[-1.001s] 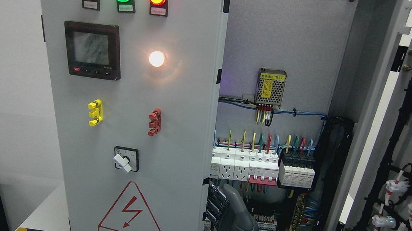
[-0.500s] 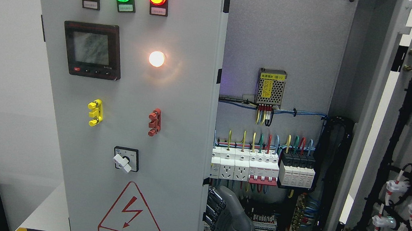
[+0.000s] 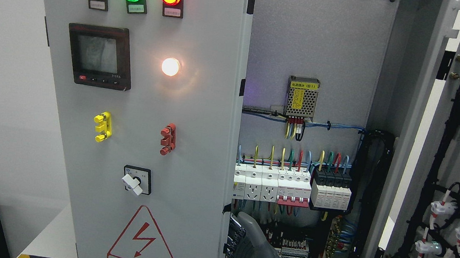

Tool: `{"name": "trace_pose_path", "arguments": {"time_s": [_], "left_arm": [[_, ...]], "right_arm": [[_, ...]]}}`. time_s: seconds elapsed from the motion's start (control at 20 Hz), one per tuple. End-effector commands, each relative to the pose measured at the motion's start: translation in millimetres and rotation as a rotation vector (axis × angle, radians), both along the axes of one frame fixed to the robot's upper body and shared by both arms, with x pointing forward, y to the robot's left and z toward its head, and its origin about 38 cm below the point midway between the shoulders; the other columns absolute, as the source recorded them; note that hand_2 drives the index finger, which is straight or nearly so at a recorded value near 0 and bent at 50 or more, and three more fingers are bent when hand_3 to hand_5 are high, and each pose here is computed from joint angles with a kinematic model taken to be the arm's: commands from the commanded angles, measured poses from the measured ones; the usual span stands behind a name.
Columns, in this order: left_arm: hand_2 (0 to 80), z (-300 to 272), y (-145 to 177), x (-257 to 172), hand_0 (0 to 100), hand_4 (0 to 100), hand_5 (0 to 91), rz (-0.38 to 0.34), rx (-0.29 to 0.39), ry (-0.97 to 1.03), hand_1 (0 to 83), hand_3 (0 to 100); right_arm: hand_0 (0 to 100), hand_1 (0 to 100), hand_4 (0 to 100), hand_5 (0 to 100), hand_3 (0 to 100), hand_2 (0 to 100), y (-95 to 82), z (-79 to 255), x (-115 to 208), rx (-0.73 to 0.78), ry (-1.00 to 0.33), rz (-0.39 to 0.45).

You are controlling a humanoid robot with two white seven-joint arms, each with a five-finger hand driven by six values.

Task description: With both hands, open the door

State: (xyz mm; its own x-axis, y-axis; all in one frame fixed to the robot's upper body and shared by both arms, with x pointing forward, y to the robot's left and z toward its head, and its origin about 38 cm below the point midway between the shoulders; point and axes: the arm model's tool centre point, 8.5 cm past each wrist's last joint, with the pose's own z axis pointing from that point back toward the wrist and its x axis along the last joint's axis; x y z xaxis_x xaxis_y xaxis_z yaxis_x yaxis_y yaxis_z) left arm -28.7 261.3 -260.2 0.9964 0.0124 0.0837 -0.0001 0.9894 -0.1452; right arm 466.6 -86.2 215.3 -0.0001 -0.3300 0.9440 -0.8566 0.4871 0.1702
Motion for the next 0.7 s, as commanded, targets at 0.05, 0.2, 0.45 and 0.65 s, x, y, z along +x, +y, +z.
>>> {"name": "trace_pose_path", "arguments": {"time_s": [0.05, 0.2, 0.45, 0.65], "left_arm": [[0.0, -1.3, -21.7, 0.1, 0, 0, 0.0, 0.004, -0.034, 0.000, 0.0, 0], [0.0, -1.3, -21.7, 0.1, 0, 0, 0.0, 0.004, -0.034, 0.000, 0.0, 0], [0.0, -1.3, -21.7, 0.1, 0, 0, 0.0, 0.004, -0.034, 0.000, 0.0, 0], [0.0, -1.3, -21.7, 0.1, 0, 0, 0.0, 0.004, -0.034, 0.000, 0.0, 0]], "right_arm": [[38, 0, 0, 0, 0, 0, 12.1, 0.9, -17.2, 0.013, -0.021, 0.069], [38, 0, 0, 0, 0, 0, 16.9, 1.4, -24.3, 0.033, -0.017, 0.103], [38, 0, 0, 0, 0, 0, 23.2, 3.6, -33.6, 0.064, -0.013, 0.144], [38, 0, 0, 0, 0, 0, 30.9, 7.0, -41.5, 0.067, -0.026, 0.177]]}}
